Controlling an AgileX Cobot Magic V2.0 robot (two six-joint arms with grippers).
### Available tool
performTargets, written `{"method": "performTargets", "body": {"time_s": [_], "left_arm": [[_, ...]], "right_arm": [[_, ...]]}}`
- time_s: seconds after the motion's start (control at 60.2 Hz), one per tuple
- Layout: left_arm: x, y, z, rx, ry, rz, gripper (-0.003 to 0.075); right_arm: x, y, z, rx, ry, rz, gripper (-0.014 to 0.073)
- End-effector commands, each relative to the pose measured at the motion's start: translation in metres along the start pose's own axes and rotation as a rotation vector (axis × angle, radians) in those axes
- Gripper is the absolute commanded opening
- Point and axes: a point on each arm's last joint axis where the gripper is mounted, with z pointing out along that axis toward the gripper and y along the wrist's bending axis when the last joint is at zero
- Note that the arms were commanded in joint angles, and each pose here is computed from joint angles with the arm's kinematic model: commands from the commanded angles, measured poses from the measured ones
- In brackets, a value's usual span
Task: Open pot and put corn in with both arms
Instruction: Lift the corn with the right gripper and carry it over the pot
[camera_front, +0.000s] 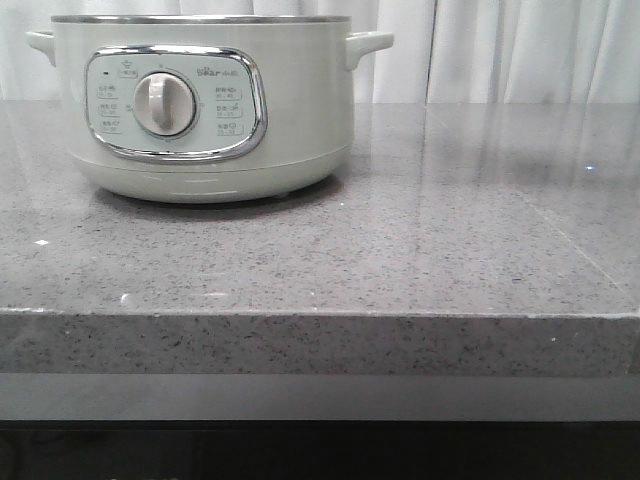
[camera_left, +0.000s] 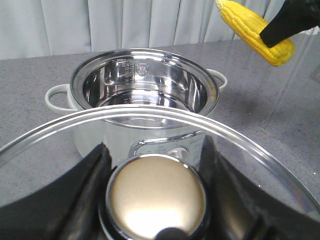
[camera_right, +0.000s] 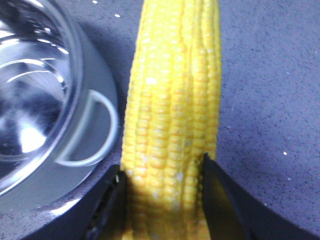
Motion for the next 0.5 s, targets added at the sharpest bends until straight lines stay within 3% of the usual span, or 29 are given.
{"method": "performTargets", "body": {"time_s": [0.0, 0.332, 0.481], "left_arm": [[-0.023, -0.002, -0.009, 0.02, -0.185, -0.011, 0.0186], [-0.023, -0.002, -0.009, 0.02, -0.185, -0.011, 0.0186], [-0.023, -0.002, -0.009, 0.02, -0.185, -0.011, 0.0186]], "right_arm": [[-0.012, 0.01, -0.034, -0.029, -0.154, -0.029, 0.0251], [-0.02, 0.08, -0.029, -0.217, -0.341, -0.129, 0.0251], [-0.017, 0.113, -0.01, -0.276, -0.34, -0.199, 0.0251]]}}
